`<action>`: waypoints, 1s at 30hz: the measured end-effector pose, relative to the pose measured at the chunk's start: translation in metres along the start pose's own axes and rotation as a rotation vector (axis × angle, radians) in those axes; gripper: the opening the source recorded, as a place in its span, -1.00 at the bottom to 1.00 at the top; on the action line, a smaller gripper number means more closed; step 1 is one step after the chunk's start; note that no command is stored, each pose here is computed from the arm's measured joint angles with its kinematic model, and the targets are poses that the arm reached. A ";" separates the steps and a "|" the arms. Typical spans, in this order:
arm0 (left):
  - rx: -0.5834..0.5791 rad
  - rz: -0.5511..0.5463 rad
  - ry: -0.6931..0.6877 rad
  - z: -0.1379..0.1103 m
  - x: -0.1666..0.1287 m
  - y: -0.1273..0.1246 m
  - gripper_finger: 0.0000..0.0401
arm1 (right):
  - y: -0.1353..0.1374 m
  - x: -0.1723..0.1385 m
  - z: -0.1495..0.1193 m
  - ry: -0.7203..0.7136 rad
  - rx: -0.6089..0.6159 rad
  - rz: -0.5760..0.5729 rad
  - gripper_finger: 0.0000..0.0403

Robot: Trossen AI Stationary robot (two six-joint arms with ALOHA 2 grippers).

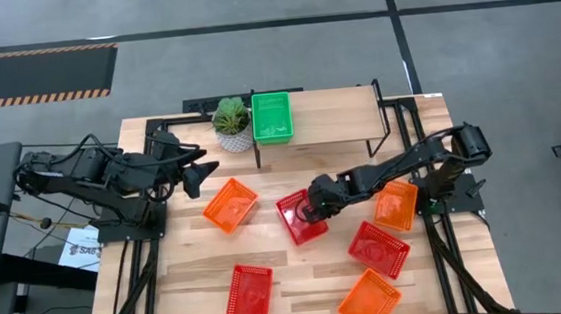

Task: Stack baskets on shelf by color
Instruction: Put the top red bin on the shelf

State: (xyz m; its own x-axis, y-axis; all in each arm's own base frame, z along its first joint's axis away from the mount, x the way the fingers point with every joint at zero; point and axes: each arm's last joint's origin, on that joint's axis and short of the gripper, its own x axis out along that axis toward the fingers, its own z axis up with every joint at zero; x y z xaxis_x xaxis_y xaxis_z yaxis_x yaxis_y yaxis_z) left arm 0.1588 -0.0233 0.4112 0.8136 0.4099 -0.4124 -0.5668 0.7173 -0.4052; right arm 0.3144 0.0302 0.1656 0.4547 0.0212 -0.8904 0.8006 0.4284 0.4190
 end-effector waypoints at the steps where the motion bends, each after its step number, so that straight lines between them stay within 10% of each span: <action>1: 0.000 0.003 -0.004 0.000 0.000 0.000 0.36 | 0.000 0.000 0.000 0.001 0.000 0.001 -0.58; 4: 0.000 0.010 -0.011 0.000 0.000 0.000 0.36 | 0.000 0.000 0.000 0.021 -0.007 0.008 -0.91; 10: 0.001 0.011 -0.010 0.000 0.000 0.000 0.36 | 0.003 -0.015 0.003 0.030 0.024 0.064 -0.96; 21: 0.019 0.016 -0.008 0.000 0.000 0.001 0.36 | -0.013 -0.145 0.023 -0.184 0.177 0.387 -0.97; 30: 0.021 0.015 -0.009 0.000 0.000 0.001 0.36 | -0.065 -0.210 0.071 -0.428 0.302 0.227 -0.98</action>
State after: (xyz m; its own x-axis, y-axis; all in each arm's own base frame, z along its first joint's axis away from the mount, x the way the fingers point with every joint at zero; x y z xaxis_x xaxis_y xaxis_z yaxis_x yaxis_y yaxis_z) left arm 0.1582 -0.0227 0.4109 0.8061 0.4257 -0.4112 -0.5764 0.7224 -0.3821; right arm 0.1943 -0.0660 0.3382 0.6956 -0.3119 -0.6473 0.7119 0.1776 0.6794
